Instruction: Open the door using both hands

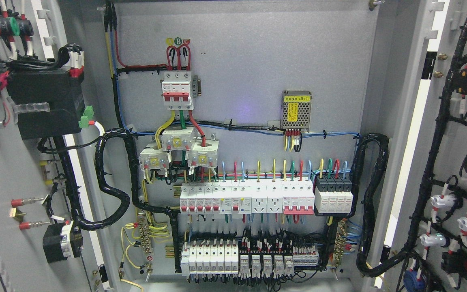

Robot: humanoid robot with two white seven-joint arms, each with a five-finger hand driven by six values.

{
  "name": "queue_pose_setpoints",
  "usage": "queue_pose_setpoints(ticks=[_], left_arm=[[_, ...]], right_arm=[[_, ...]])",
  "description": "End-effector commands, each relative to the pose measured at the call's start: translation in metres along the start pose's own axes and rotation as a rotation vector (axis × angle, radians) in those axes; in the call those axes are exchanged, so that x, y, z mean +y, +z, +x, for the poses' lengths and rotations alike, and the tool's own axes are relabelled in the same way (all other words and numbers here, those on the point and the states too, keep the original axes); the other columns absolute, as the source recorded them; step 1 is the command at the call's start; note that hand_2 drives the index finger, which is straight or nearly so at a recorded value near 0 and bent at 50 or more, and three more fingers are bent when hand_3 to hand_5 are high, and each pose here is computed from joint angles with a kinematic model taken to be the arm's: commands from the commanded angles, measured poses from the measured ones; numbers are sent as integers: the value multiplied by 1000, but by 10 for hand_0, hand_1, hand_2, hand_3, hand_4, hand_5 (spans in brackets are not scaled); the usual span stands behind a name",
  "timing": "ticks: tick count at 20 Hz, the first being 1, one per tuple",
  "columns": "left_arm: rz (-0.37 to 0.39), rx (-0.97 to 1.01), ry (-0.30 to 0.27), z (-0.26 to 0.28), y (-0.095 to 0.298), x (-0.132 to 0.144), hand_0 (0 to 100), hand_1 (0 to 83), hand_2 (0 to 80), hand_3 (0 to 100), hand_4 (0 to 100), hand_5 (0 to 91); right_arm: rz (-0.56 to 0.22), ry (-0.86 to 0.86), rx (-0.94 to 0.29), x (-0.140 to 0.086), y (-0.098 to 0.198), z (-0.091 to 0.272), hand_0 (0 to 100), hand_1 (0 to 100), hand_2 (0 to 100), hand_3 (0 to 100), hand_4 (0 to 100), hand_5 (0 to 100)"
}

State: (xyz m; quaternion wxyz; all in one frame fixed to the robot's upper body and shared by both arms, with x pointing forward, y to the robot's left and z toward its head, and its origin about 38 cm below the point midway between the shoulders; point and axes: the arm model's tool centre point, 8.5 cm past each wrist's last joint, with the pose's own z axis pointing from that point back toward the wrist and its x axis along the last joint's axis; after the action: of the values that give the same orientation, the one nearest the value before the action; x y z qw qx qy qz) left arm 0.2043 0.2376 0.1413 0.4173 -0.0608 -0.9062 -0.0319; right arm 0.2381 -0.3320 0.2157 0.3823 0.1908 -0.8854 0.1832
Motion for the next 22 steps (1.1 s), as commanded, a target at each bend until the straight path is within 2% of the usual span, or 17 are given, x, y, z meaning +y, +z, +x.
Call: queue_pose_setpoints(ticks=[1,4,12,17,22], left_arm=[[58,-389,-68,43,9,21,0,0,0,0,31,0],[84,-415,-80,47,11,29,0,0,0,0,31,0],[158,-418,-167,61,22,68,0,0,0,0,31,0],[175,-416,-206,68,25,89,0,0,0,0,32,0],[193,-392,-233,67,27,106,0,0,0,0,31,0]], right_arm=[[-12,39,12,-16,8,-1,107,0,0,0,0,0],[-22,57,23,-23,10,-2,107,0,0,0,0,0],[-36,102,32,-37,13,2,107,0,0,0,0,0],[-85,74,9,-44,13,6,107,0,0,0,0,0],[-86,74,9,-44,14,6,107,0,0,0,0,0]])
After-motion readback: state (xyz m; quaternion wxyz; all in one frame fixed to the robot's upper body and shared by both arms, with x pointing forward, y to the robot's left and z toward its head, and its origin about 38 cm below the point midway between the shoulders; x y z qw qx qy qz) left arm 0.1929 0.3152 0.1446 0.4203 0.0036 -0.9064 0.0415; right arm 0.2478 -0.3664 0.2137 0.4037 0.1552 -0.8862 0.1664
